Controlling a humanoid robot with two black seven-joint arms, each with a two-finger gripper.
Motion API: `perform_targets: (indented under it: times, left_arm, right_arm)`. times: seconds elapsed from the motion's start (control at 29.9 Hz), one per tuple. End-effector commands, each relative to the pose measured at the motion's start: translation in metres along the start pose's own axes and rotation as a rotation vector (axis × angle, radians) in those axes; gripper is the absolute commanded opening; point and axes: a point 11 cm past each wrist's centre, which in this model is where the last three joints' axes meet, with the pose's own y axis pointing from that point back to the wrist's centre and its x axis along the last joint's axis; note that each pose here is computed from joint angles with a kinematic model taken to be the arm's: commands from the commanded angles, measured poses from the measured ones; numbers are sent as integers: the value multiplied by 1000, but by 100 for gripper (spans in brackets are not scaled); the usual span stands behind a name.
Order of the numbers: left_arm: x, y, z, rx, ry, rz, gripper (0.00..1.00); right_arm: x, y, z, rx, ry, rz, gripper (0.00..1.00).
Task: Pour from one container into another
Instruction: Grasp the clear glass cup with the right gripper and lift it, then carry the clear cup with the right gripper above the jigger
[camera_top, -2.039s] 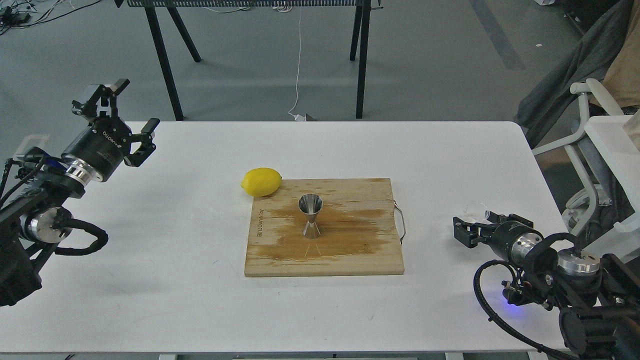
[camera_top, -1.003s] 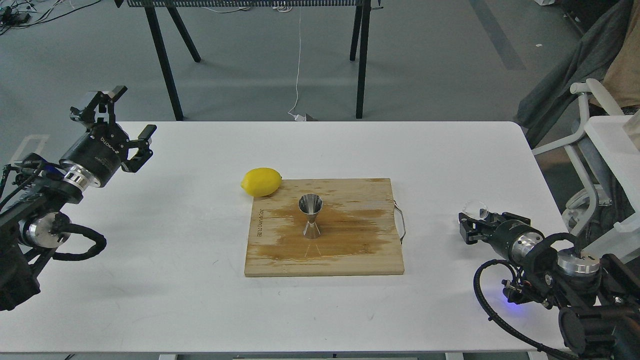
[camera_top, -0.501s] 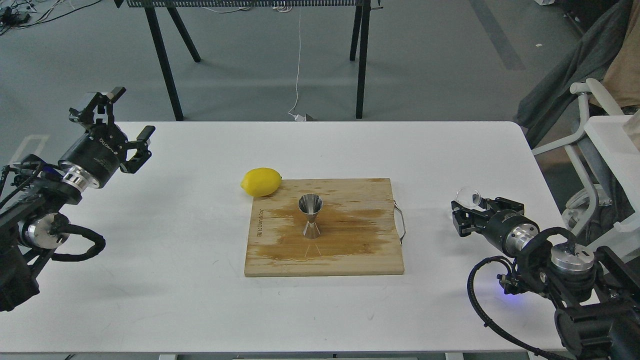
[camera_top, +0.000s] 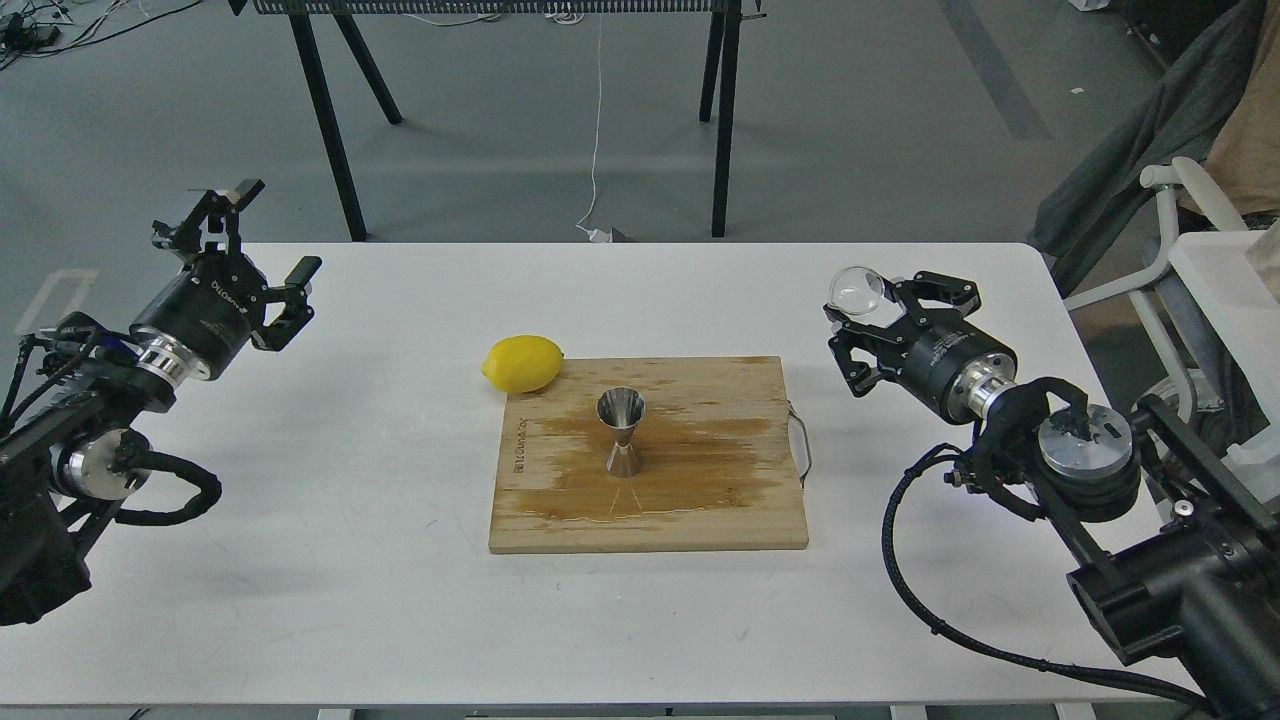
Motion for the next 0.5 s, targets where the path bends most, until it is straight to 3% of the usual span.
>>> perform_targets:
  times: [0.0,0.47]
  left_arm:
    - [-1,0,-1,1,1,-2,100]
    - [-7,-4,-13,12,21,0,100]
  right_arm:
    - [-28,-15,11,-42,165,-35,31]
    - [-61,-31,57,-191,515,-81,31]
